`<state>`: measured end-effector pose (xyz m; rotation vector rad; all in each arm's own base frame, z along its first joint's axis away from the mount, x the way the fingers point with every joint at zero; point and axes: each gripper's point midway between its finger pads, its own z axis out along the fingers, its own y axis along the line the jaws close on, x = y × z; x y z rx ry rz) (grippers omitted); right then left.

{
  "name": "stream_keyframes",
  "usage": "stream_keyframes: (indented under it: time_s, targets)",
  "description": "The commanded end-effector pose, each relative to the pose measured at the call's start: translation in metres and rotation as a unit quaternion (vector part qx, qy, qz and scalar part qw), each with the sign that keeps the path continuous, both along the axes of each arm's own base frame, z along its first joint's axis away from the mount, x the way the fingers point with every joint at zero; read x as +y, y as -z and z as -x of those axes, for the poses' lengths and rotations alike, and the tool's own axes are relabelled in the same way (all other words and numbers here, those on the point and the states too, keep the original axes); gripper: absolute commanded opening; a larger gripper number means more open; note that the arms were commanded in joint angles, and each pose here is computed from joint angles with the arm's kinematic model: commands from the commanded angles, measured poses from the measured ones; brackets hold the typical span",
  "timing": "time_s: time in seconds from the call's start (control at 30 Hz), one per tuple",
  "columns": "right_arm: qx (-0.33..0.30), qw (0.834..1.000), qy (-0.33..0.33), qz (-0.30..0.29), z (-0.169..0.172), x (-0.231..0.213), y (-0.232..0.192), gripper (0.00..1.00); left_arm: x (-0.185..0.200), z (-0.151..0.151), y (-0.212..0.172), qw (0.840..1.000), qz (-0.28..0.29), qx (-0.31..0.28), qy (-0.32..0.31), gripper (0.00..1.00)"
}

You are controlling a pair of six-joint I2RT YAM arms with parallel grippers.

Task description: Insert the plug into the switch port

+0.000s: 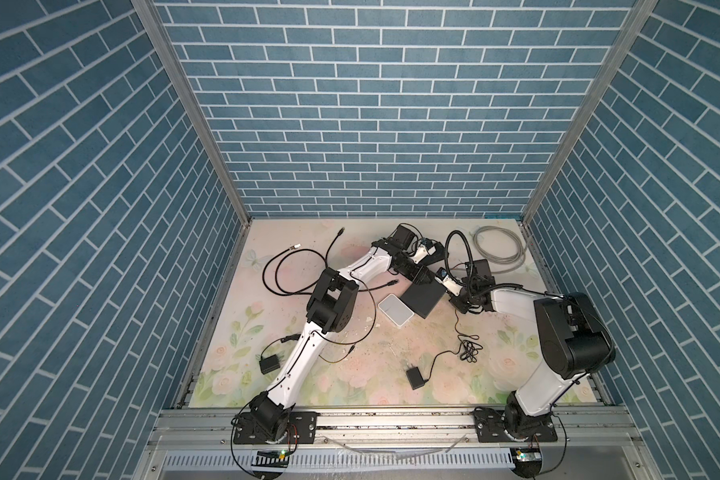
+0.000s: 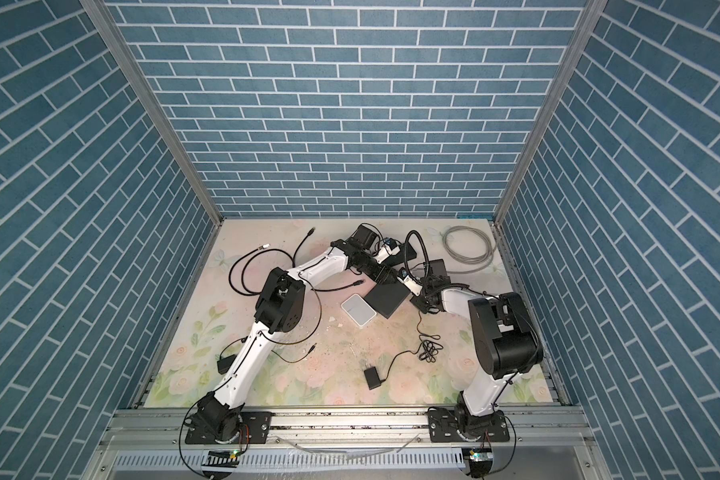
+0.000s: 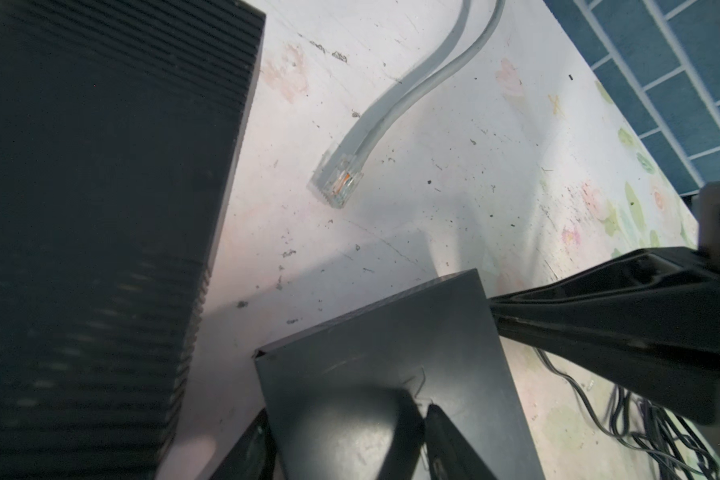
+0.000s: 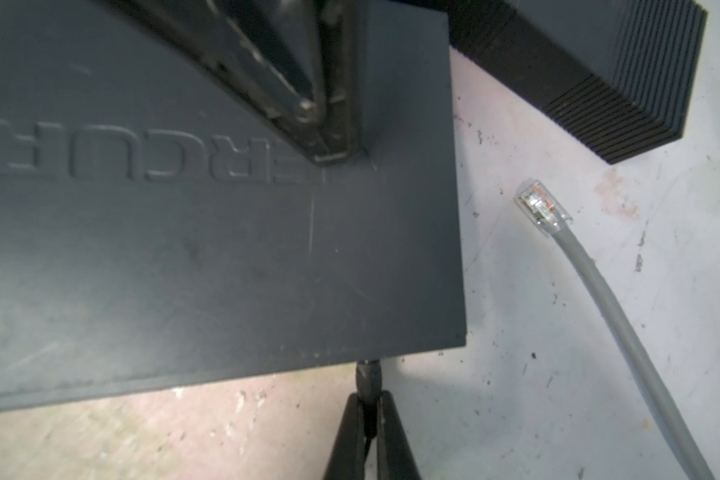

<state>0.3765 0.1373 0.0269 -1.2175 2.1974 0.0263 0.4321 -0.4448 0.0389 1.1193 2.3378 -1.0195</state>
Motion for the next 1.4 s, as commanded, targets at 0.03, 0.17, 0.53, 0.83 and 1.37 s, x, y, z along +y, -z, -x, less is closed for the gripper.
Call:
stream_keyframes:
  time_s: [0.03,0.17,0.53,0.83,1.37]
  targets:
    - [-0.087,0.987,-0.105,-0.088,-0.018,0.066,-0.052,0.05,-0.031,0.089,-0.007,0.987,0.040,0.123,0.093,0.58]
    - [-0.038,0.992,-0.107,-0.052,-0.001,0.052,-0.033,0.11,-0.018,0.064,0.002,0.992,0.013,0.119,0.038,0.58]
    - [0.034,0.996,-0.076,-0.041,0.029,0.015,-0.039,0.24,-0.011,0.042,-0.003,0.995,0.010,0.104,-0.004,0.59]
    - [0.064,0.990,0.018,-0.123,0.044,0.007,-0.080,0.27,-0.008,0.034,-0.005,0.995,0.000,0.095,-0.033,0.60]
    - [0.178,0.976,0.061,-0.106,0.061,0.002,-0.034,0.21,-0.009,0.025,-0.012,0.994,-0.002,0.085,-0.064,0.63]
